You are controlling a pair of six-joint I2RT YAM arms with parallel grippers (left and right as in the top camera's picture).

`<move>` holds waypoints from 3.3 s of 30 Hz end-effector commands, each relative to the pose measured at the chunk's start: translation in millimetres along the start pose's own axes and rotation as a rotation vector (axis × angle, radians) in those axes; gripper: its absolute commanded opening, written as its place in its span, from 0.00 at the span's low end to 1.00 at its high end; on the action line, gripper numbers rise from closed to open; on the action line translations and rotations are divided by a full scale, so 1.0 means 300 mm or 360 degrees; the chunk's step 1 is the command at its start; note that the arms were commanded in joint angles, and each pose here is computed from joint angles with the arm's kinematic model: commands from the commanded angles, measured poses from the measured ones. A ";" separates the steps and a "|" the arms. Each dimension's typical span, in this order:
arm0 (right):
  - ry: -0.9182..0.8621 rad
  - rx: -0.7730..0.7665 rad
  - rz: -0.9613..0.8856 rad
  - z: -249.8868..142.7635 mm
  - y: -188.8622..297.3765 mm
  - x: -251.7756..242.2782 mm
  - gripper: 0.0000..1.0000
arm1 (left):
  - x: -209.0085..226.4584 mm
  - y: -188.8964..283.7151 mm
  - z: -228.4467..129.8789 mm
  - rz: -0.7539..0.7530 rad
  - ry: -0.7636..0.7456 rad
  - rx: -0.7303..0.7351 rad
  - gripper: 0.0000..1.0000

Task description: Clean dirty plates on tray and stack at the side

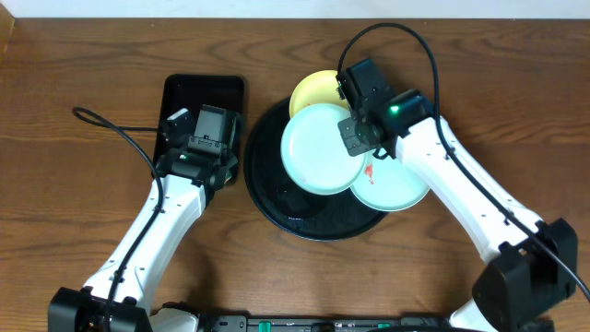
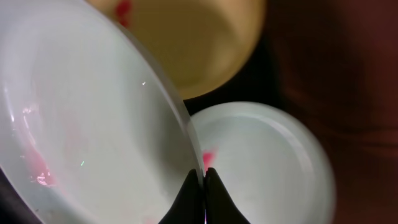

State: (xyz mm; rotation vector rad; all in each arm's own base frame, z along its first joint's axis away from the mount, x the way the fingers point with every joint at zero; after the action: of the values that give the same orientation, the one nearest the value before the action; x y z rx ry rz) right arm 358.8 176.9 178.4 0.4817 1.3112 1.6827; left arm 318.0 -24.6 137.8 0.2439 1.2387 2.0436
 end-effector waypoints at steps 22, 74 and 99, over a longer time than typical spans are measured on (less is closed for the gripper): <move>0.0583 -0.0249 -0.1132 0.117 0.266 0.078 0.01 | -0.001 -0.010 -0.008 -0.0007 -0.0029 0.0029 0.08; -0.1888 -0.0042 -0.0354 -0.500 -0.230 -1.041 0.01 | -0.006 -0.019 -0.027 -0.0027 -0.0034 0.0064 0.08; -0.0941 -0.0465 0.0492 -0.064 -0.186 -0.679 0.82 | -0.052 -0.014 -0.050 -0.0153 -0.0012 0.0159 0.08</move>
State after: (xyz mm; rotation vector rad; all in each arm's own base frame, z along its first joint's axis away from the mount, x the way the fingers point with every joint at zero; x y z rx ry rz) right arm 467.0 -50.2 152.9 1.0494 0.4758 1.6002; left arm 324.6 -37.7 135.2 0.2180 1.2844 1.9504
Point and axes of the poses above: each gripper's point midway between its finger pads, its own y axis back along the fingers, its own x axis along the line the jaws close on, z = x × y, the point moved 3 cm from there along y, back along the fingers, and after that the axes turned 13 degrees about y, right-handed, at the moved point
